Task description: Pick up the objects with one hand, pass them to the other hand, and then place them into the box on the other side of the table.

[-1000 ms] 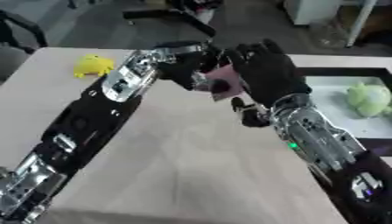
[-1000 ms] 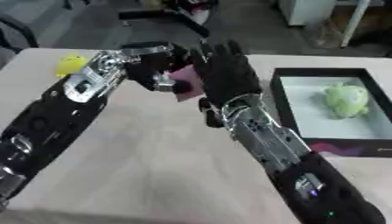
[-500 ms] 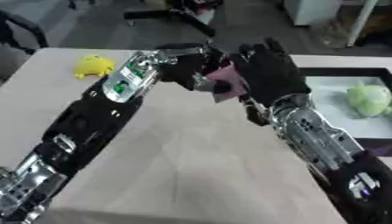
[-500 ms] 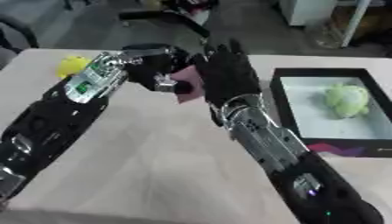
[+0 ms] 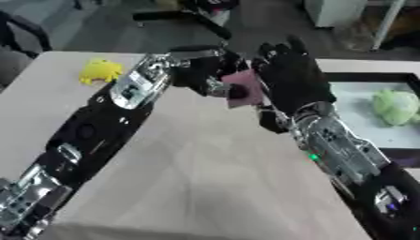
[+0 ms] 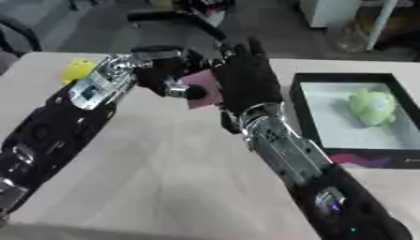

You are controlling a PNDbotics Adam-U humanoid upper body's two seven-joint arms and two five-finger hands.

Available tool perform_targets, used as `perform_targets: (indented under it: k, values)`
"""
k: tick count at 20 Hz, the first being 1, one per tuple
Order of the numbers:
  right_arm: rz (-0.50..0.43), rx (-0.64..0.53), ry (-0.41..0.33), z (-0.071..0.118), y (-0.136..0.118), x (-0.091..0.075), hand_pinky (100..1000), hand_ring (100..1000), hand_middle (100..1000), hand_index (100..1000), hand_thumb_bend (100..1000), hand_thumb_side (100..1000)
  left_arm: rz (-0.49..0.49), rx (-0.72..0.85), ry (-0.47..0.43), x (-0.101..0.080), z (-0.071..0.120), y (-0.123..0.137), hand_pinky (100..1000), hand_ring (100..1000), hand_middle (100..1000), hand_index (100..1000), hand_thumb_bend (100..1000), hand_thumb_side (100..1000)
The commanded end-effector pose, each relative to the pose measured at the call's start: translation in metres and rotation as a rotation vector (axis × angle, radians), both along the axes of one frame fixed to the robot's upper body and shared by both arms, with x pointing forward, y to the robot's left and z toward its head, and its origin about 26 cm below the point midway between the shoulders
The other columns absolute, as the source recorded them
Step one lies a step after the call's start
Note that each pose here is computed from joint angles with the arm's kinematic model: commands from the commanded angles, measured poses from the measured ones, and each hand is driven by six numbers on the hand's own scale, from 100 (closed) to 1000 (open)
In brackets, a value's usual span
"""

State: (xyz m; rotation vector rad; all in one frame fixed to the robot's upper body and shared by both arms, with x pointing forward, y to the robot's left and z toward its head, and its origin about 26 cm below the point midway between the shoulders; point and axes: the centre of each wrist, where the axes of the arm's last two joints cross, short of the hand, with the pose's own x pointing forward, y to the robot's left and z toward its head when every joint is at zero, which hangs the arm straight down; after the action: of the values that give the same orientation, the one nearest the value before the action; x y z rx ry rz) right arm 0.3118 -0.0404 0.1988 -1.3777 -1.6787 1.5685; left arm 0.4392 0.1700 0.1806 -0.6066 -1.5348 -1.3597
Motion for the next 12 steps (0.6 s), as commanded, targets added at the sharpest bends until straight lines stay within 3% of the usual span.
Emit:
perform_targets:
  k: [1, 7, 8, 12]
  values:
    - [0.013, 0.034, -0.033, 0.009, 0.0, 0.0, 1000, 832, 819, 433, 100, 211, 0.0, 0.009, -0.04, 0.003, 0.013, 0.002, 779, 558, 516, 620, 250, 349]
    - [0.007, 0.053, -0.028, 0.009, -0.002, 0.002, 984, 832, 821, 434, 100, 228, 0.005, 0.024, -0.047, 0.007, 0.008, 0.01, 788, 581, 539, 648, 369, 421]
    - [0.006, 0.057, -0.028, 0.009, -0.002, 0.002, 977, 831, 821, 435, 100, 227, 0.008, 0.025, -0.049, 0.008, 0.007, 0.011, 791, 588, 547, 656, 429, 458]
    - [-0.005, 0.061, -0.032, 0.01, -0.004, 0.003, 977, 832, 821, 435, 100, 225, 0.013, 0.027, -0.06, 0.011, 0.005, 0.018, 802, 608, 571, 680, 520, 519]
